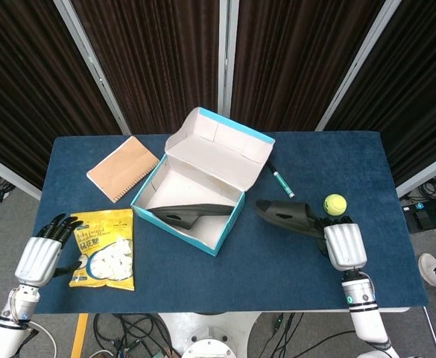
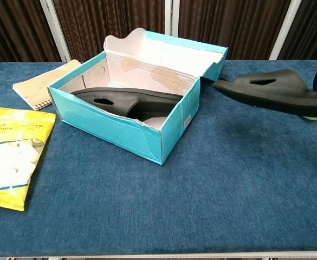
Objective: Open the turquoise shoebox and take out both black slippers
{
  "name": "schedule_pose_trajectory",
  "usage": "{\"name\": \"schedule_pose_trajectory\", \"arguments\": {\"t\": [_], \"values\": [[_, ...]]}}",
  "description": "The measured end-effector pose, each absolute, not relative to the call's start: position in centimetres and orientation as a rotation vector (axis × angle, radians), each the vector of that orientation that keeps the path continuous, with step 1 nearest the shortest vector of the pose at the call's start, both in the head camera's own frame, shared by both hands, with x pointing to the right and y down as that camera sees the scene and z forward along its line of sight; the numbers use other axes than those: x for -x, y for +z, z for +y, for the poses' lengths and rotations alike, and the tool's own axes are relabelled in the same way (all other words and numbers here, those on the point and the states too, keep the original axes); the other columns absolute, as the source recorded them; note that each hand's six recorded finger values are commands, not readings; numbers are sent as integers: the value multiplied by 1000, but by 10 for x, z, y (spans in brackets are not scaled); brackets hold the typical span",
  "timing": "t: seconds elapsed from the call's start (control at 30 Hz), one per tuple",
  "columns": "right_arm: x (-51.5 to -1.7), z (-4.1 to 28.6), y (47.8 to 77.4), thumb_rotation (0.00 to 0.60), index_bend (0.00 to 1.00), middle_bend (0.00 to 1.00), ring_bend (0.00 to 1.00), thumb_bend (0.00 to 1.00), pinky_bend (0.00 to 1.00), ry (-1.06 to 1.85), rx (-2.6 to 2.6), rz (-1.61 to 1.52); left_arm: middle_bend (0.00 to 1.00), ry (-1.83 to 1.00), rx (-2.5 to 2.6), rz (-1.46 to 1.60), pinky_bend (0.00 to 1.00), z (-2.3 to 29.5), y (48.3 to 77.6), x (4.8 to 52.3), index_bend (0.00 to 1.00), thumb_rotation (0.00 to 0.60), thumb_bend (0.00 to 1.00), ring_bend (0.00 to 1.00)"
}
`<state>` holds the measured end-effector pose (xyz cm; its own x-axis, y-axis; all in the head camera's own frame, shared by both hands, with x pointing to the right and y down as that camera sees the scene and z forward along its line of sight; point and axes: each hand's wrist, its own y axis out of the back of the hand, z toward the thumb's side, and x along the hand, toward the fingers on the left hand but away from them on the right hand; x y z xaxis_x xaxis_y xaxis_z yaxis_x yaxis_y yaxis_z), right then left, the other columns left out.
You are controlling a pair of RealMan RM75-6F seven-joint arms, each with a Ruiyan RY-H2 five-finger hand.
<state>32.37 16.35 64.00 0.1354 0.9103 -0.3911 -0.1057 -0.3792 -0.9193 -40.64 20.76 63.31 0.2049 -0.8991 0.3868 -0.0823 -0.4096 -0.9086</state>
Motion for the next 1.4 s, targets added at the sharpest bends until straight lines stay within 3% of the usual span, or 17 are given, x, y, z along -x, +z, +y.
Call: {"name": "schedule_pose_trajectory", "arguments": {"t": [0.17,0.33,0.77,1.1,1.4], "values": [[-323,165,647,600,607,609,434,110,345,1460,1561,-762,156,-1296,1680,935,303,207,632,407,188,600,87,92],[-321,162,650,600,513,539,359,69,302,1488,1615,-727,156,-1293,1676,934,303,208,632,407,188,600,87,92],[-311,157,653,600,397,449,252,45,206,1482,1659,-688,156,-1295,1675,936,302,208,632,407,188,600,87,92],[-310,142,640,600,257,283,61,29,7,1460,1658,-758,156,-1294,1680,935,302,208,633,407,188,600,87,92],[-293,124,633,600,242,277,50,26,12,1388,1704,-811,156,-1298,1682,932,302,208,634,408,188,600,87,92]]}}
